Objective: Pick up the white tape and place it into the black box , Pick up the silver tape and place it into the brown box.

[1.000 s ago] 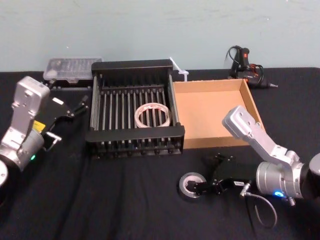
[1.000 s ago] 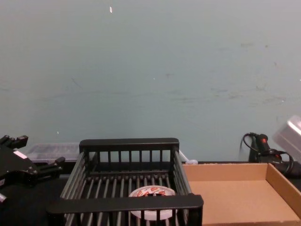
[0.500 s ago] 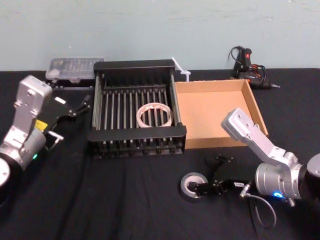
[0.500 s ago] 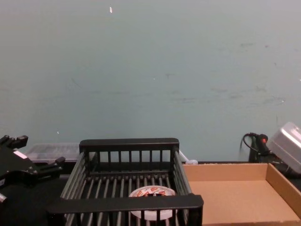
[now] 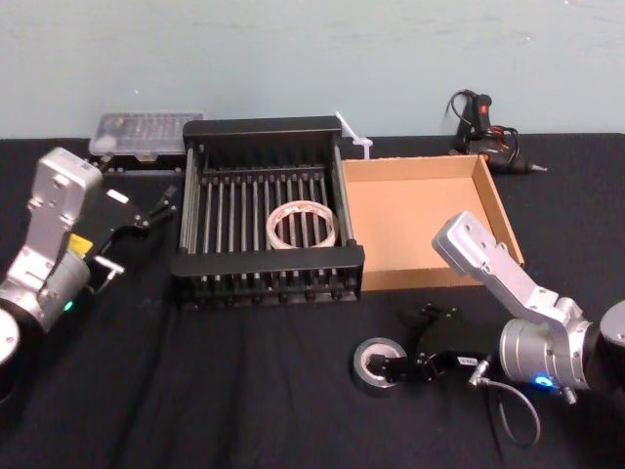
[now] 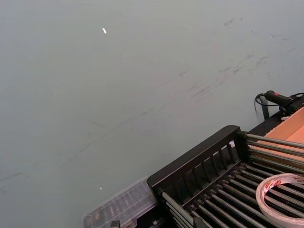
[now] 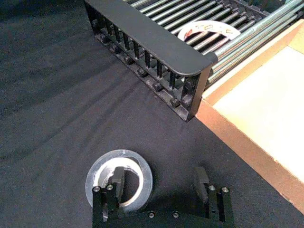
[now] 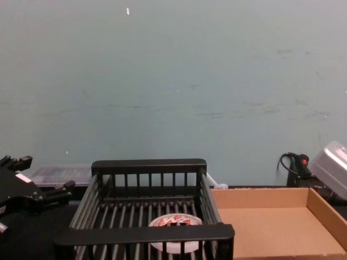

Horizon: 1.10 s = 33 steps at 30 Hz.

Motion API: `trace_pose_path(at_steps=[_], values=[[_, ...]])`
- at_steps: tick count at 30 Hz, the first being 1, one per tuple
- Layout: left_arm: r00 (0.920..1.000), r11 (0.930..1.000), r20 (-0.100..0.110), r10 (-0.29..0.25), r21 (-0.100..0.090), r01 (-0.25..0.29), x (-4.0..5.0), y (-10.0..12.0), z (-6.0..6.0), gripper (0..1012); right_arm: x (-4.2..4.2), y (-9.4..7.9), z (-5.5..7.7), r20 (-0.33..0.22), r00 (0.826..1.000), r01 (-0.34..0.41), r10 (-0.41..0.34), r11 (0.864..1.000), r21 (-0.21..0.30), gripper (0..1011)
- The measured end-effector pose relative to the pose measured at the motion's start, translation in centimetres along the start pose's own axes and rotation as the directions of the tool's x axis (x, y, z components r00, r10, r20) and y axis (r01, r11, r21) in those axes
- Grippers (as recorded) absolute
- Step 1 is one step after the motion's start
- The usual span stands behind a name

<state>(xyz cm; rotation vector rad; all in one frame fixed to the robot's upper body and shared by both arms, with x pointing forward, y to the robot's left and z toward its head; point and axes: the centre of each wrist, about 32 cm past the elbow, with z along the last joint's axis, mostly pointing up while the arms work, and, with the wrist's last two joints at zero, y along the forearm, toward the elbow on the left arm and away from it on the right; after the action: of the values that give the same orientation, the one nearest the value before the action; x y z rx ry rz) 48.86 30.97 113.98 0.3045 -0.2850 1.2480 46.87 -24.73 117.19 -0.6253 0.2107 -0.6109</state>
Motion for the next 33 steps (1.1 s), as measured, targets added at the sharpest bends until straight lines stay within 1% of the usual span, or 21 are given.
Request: trace_pose_path(at_steps=[3, 6, 7, 8, 11, 12, 13, 14, 17, 18, 19, 23, 25, 33], values=[[1.0000, 1.0000, 0.000, 0.000, 0.000, 0.000, 0.00, 0.00, 0.00, 1001, 0.00, -0.01, 0.01, 0.000, 1.000, 0.000, 0.000, 1.000, 0.000, 890], [1.0000, 1.0000, 0.000, 0.000, 0.000, 0.000, 0.00, 0.00, 0.00, 1001, 0.01, -0.02, 0.02, 0.000, 1.000, 0.000, 0.000, 1.000, 0.001, 787], [1.0000, 1.0000, 0.000, 0.000, 0.000, 0.000, 0.00, 0.00, 0.00, 1001, 0.01, -0.03, 0.02, 0.000, 1.000, 0.000, 0.000, 1.000, 0.001, 787], [1.0000, 1.0000, 0.000, 0.000, 0.000, 0.000, 0.00, 0.00, 0.00, 1001, 0.01, -0.03, 0.02, 0.001, 1.000, 0.000, 0.000, 1.000, 0.001, 733], [1.0000, 1.0000, 0.000, 0.000, 0.000, 0.000, 0.00, 0.00, 0.00, 1002, 0.01, -0.03, 0.02, 0.001, 1.000, 0.000, 0.000, 1.000, 0.001, 678], [1.0000, 1.0000, 0.000, 0.000, 0.000, 0.000, 0.00, 0.00, 0.00, 1001, 0.01, -0.03, 0.02, 0.001, 1.000, -0.001, 0.001, 1.000, 0.001, 621], [1.0000, 1.0000, 0.000, 0.000, 0.000, 0.000, 0.00, 0.00, 0.00, 1001, 0.01, -0.03, 0.02, 0.001, 1.000, -0.001, 0.001, 1.000, 0.001, 592], [1.0000, 1.0000, 0.000, 0.000, 0.000, 0.000, 0.00, 0.00, 0.00, 1001, 0.01, -0.03, 0.02, 0.001, 1.000, -0.001, 0.001, 1.000, 0.001, 533], [1.0000, 1.0000, 0.000, 0.000, 0.000, 0.000, 0.00, 0.00, 0.00, 1001, 0.00, -0.03, 0.03, 0.001, 1.000, -0.001, 0.001, 1.000, 0.001, 474], [1.0000, 1.0000, 0.000, 0.000, 0.000, 0.000, 0.00, 0.00, 0.00, 1001, 0.00, -0.03, 0.03, 0.001, 1.000, -0.001, 0.001, 1.000, 0.001, 416], [1.0000, 1.0000, 0.000, 0.000, 0.000, 0.000, 0.00, 0.00, 0.00, 1001, 0.00, -0.03, 0.03, 0.001, 1.000, -0.001, 0.001, 1.000, 0.001, 416], [1.0000, 1.0000, 0.000, 0.000, 0.000, 0.000, 0.00, 0.00, 0.00, 1001, 0.00, -0.03, 0.03, 0.001, 1.000, -0.001, 0.001, 1.000, 0.001, 246], [1.0000, 1.0000, 0.000, 0.000, 0.000, 0.000, 0.00, 0.00, 0.00, 1001, 0.00, -0.03, 0.04, 0.001, 1.000, -0.001, 0.001, 1.000, 0.002, 201], [1.0000, 1.0000, 0.000, 0.000, 0.000, 0.000, 0.00, 0.00, 0.00, 1001, 0.01, -0.03, 0.05, 0.001, 1.000, -0.001, 0.001, 1.000, 0.002, 184]])
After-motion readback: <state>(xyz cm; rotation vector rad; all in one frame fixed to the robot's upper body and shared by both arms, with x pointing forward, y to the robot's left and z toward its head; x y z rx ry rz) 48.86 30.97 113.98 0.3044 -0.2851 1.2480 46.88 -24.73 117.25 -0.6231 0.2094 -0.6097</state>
